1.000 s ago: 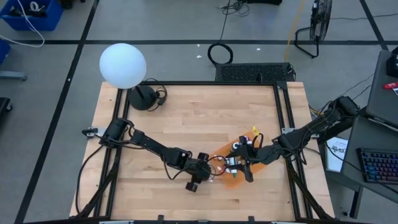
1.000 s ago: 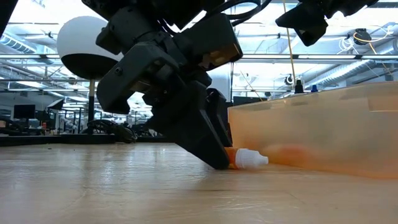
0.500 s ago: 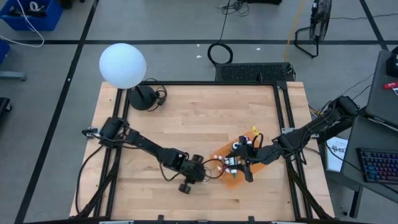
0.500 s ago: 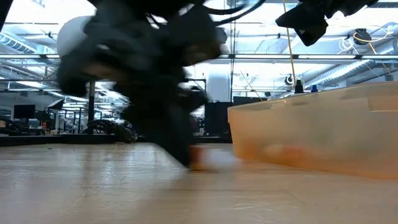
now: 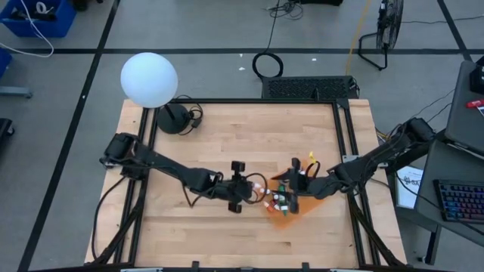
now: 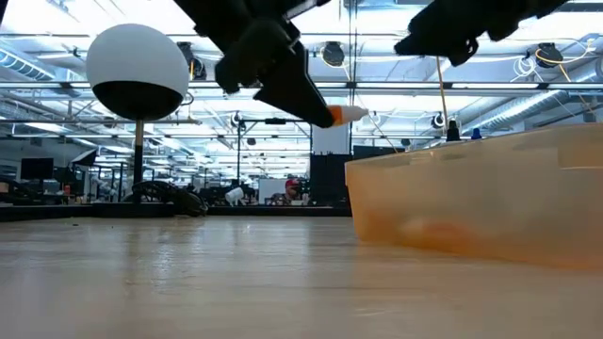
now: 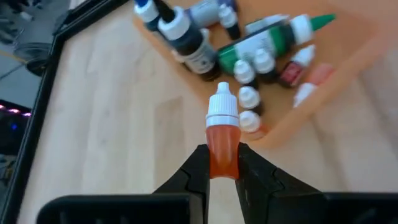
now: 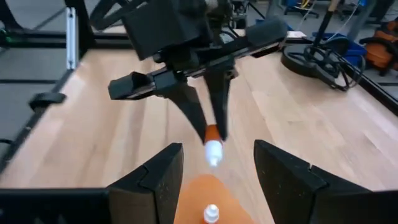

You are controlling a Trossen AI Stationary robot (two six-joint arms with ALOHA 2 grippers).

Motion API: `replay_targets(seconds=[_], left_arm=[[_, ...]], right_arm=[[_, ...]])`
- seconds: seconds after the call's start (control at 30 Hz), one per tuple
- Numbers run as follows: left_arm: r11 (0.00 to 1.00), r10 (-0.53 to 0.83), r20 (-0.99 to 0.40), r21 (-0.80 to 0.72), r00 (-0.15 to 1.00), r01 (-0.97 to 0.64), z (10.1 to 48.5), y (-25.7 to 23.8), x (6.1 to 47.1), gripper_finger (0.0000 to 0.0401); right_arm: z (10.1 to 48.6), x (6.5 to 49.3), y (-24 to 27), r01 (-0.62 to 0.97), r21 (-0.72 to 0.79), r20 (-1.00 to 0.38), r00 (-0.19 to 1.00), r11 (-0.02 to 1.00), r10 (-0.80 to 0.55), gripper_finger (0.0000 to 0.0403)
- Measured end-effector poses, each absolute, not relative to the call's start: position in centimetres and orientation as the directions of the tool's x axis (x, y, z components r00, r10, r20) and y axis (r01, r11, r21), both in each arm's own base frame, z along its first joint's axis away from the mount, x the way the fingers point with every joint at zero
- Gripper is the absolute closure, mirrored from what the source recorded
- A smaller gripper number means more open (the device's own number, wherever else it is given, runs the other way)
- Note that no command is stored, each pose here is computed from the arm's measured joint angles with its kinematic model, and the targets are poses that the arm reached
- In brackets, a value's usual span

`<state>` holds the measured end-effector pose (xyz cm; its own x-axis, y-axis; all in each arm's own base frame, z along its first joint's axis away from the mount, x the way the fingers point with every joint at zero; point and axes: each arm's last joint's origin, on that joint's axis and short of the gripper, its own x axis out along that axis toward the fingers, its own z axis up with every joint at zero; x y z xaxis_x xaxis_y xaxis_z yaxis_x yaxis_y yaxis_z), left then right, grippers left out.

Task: Pick & Place food coloring
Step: Put the small yellow food coloring bottle into the orange bin

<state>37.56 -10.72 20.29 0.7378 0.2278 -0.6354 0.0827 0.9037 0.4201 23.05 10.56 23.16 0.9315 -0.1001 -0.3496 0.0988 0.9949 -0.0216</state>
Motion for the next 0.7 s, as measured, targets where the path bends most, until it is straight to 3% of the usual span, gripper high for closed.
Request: replay_targets(seconds=[0.23, 0.7], left_arm=[[0.847, 0.328, -0.542, 0.531, 0.774, 0.013, 21.0, -9.8, 38.3, 0.0347], [0.821, 0.319, -0.493, 0.571, 0.809, 0.024, 21.6, -9.9, 38.7, 0.0348]], right_arm=[[21.1, 24.8, 10.1, 0.118, -0.102, -0.392, 0.908, 0.988, -0.149, 0.0216], [20.2, 26.5, 8.6, 0.168, -0.146, -0.365, 0.907, 0.975, -0.211, 0.0217]])
